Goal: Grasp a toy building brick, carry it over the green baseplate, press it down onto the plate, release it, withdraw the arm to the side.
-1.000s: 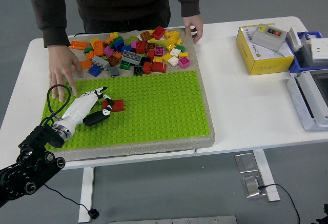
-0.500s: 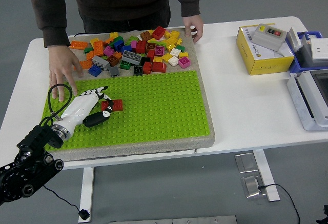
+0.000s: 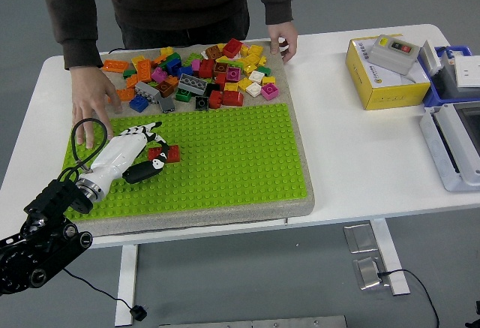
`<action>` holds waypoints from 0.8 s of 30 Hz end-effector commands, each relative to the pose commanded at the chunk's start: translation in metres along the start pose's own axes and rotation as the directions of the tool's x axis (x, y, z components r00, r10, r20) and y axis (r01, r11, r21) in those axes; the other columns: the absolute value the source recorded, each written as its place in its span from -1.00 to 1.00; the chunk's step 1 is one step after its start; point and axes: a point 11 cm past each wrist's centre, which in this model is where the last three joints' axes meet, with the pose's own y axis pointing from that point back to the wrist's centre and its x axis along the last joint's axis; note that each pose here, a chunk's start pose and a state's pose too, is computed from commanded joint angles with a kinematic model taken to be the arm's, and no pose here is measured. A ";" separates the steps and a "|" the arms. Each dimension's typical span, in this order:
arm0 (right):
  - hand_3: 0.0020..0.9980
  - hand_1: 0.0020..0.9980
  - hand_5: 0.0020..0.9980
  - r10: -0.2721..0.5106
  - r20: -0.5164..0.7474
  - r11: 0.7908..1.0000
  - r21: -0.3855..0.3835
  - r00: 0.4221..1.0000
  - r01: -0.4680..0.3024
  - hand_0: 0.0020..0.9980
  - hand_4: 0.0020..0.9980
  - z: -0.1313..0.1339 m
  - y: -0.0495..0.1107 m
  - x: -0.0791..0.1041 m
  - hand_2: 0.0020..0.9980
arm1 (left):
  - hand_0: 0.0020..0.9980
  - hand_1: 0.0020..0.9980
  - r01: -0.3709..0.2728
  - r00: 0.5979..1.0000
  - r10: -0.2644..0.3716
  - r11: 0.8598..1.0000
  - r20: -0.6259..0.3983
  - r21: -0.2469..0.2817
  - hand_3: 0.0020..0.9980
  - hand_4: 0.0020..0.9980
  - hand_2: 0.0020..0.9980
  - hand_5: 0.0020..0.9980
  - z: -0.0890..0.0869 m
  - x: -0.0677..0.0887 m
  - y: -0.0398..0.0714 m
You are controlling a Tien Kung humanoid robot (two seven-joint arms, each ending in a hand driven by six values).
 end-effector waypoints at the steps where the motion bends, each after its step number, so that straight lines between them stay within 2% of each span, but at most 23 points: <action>1: 0.40 0.20 0.89 0.000 0.000 1.000 0.001 1.000 0.000 0.33 0.00 0.000 0.000 0.000 0.14 | 0.97 0.94 -0.001 1.000 0.001 1.000 0.001 -0.001 0.24 -0.33 0.96 0.44 0.000 0.001 0.000; 7: 0.40 0.20 0.89 0.001 0.002 1.000 0.004 1.000 -0.001 0.33 0.00 -0.002 0.000 0.001 0.14 | 0.97 0.94 -0.003 1.000 0.003 1.000 0.020 -0.003 0.24 -0.33 0.96 0.43 -0.001 0.005 0.000; 17: 0.40 0.20 0.89 0.002 0.005 1.000 0.006 1.000 -0.002 0.33 0.02 -0.002 0.000 0.002 0.14 | 0.97 0.94 0.017 0.998 -0.018 1.000 0.064 0.026 0.24 -0.33 0.95 0.42 -0.015 0.004 0.008; 24: 0.40 0.20 0.89 -0.002 0.004 1.000 0.005 1.000 0.002 0.33 0.02 -0.002 0.000 0.000 0.14 | 0.97 0.94 0.008 0.998 -0.011 0.999 0.066 0.037 0.23 -0.34 0.95 0.42 -0.018 0.004 0.007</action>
